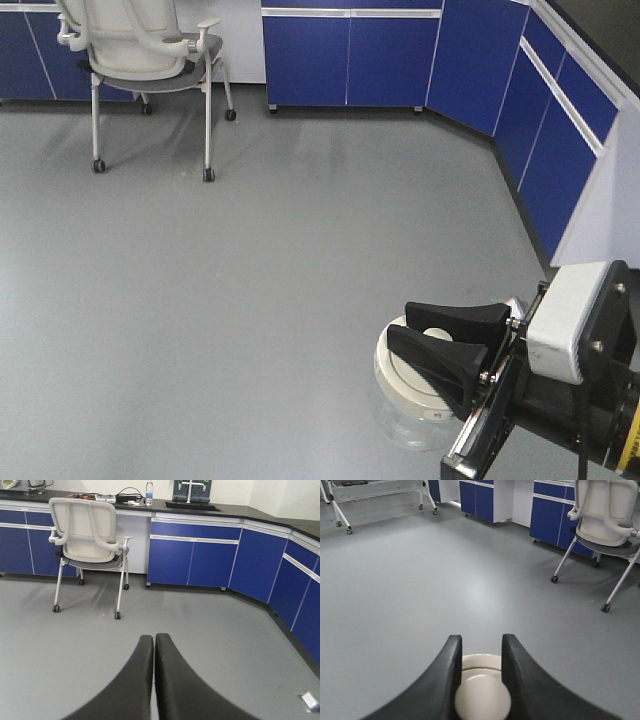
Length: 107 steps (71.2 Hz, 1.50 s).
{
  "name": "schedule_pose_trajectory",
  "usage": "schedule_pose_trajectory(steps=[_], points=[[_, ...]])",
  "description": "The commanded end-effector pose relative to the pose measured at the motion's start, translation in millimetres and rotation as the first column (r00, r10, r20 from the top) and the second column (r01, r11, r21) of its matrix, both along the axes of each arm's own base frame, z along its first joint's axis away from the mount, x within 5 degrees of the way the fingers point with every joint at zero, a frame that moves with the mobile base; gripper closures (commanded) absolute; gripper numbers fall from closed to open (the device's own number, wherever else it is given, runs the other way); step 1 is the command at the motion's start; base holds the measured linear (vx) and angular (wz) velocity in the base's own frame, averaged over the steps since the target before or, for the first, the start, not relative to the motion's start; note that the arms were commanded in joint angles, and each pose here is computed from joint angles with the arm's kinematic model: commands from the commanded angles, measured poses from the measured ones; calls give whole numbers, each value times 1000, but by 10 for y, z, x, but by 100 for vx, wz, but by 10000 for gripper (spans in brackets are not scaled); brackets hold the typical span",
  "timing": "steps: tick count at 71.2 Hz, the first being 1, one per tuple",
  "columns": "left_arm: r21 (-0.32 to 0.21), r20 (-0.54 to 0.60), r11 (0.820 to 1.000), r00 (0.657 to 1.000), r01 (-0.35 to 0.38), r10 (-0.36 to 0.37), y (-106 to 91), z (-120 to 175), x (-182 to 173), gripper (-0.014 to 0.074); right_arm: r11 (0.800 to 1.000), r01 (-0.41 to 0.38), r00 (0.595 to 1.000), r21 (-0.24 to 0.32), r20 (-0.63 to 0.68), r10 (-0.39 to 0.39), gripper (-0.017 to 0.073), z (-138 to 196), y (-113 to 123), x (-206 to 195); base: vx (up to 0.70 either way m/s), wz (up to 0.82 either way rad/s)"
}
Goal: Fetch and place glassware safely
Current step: 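Hold the jar in the right gripper while the base drives to another bench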
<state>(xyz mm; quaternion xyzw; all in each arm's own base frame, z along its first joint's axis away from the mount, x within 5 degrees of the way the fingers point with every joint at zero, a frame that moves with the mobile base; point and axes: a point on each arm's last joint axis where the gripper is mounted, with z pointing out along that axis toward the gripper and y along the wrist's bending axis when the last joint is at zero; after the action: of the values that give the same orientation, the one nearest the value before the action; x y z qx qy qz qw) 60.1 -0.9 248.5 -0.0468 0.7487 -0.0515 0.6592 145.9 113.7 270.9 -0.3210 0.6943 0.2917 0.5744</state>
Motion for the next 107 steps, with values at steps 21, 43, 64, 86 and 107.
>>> schedule_pose_trajectory(steps=[21,43,64,86,107], points=[[-14,90,1000,996,1,0,-1,150,6,601,997,-33,999,74,46,29,560,164,28,-9,72,5],[-14,90,1000,996,1,0,-1,150,6,601,997,-32,999,73,46,28,560,164,27,-9,71,5],[-14,90,1000,996,1,0,-1,150,6,601,997,-31,999,73,45,28,560,163,27,-8,61,-16],[-14,90,1000,996,1,0,-1,150,6,601,997,-32,999,74,46,29,560,164,28,-9,46,-80],[-14,90,1000,996,1,0,-1,150,6,601,997,-32,999,74,46,29,560,164,28,-9,35,-87]])
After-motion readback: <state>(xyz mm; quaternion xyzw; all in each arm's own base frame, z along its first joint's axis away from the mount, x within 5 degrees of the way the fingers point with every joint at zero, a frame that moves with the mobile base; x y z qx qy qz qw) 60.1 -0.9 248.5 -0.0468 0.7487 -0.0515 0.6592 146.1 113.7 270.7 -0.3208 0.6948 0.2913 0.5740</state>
